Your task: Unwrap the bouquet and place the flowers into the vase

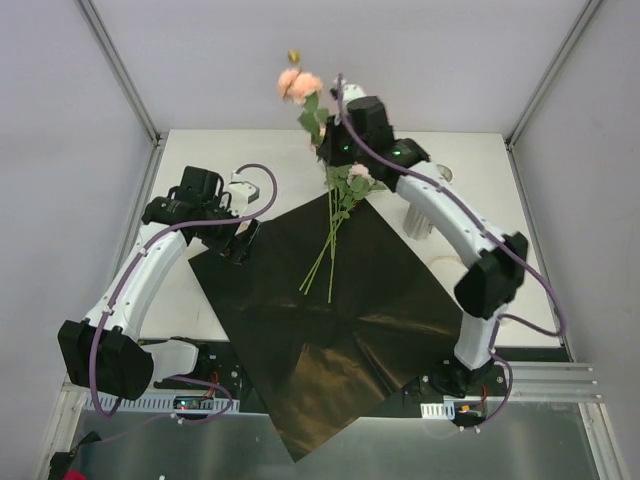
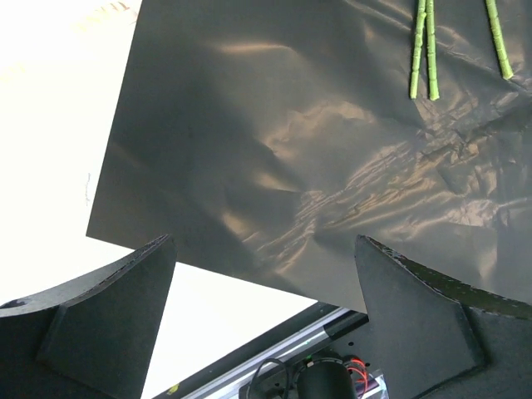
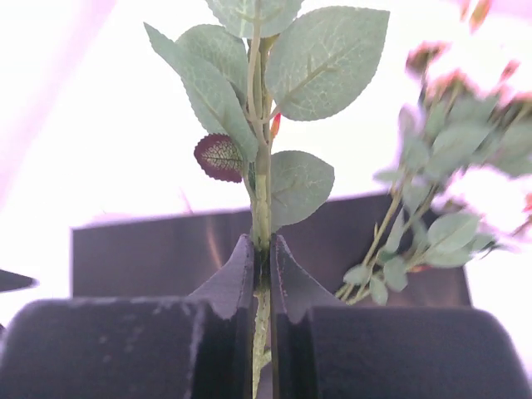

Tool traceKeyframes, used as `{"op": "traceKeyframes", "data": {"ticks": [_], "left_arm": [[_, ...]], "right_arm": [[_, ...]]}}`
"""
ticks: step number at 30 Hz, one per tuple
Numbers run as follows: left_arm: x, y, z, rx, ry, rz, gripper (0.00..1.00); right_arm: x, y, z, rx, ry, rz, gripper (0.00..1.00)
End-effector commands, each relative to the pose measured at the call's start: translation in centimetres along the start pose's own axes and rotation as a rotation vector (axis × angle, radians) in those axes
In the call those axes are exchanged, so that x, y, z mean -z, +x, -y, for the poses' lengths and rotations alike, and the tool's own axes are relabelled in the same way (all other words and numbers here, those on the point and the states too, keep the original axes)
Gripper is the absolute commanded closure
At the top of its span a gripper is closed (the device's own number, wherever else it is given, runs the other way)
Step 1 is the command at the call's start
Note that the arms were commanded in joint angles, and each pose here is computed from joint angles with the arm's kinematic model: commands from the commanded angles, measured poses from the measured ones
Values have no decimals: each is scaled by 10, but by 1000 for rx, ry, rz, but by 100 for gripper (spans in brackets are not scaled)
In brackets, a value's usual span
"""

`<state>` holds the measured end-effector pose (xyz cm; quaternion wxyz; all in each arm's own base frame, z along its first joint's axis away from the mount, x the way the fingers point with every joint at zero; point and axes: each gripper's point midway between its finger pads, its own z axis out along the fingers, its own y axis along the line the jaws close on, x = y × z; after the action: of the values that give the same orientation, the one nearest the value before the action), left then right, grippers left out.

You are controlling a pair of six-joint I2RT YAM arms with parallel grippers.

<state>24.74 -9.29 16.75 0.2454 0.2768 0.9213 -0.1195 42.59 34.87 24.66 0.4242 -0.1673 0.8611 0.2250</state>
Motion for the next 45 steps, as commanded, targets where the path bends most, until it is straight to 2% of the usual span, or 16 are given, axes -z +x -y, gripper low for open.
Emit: {"op": "traceKeyframes", "data": {"ticks": [1, 3, 4, 6, 7, 8, 12, 16, 22, 29, 38, 45], "left_arm": [[16, 0, 7, 30, 35, 20, 12], [20, -3, 10, 42, 59, 43, 12], [21, -3, 9, 50, 64, 51, 12], [24, -5, 7, 63, 68, 66, 12], [25, -6, 7, 65, 67, 70, 12], [26, -5, 6, 65, 67, 73, 12], [25, -3, 6, 62, 69, 69, 12], [22, 0, 6, 65, 74, 56, 12], [18, 6, 5, 60, 77, 41, 12], [17, 11, 3, 48, 72, 33, 12], [17, 8, 5, 51, 88, 39, 12], [20, 7, 3, 46, 72, 44, 12]], "right_arm": [[123, -116, -18, 23, -74, 408, 99], [141, -128, 13, 26, 46, 519, 99], [171, -138, 18, 51, 61, 601, 99], [191, -149, 46, 118, 153, 760, 99], [223, -160, 51, 126, 173, 850, 99], [236, -167, 58, 136, 193, 895, 99], [283, -187, 96, 137, 305, 987, 99], [323, -199, 116, 150, 391, 1075, 99], [346, -198, 146, 199, 532, 1088, 99], [348, -186, 170, 230, 617, 1064, 99], [311, -169, 188, 273, 650, 997, 99], [271, -147, 199, 249, 610, 917, 99]]}}
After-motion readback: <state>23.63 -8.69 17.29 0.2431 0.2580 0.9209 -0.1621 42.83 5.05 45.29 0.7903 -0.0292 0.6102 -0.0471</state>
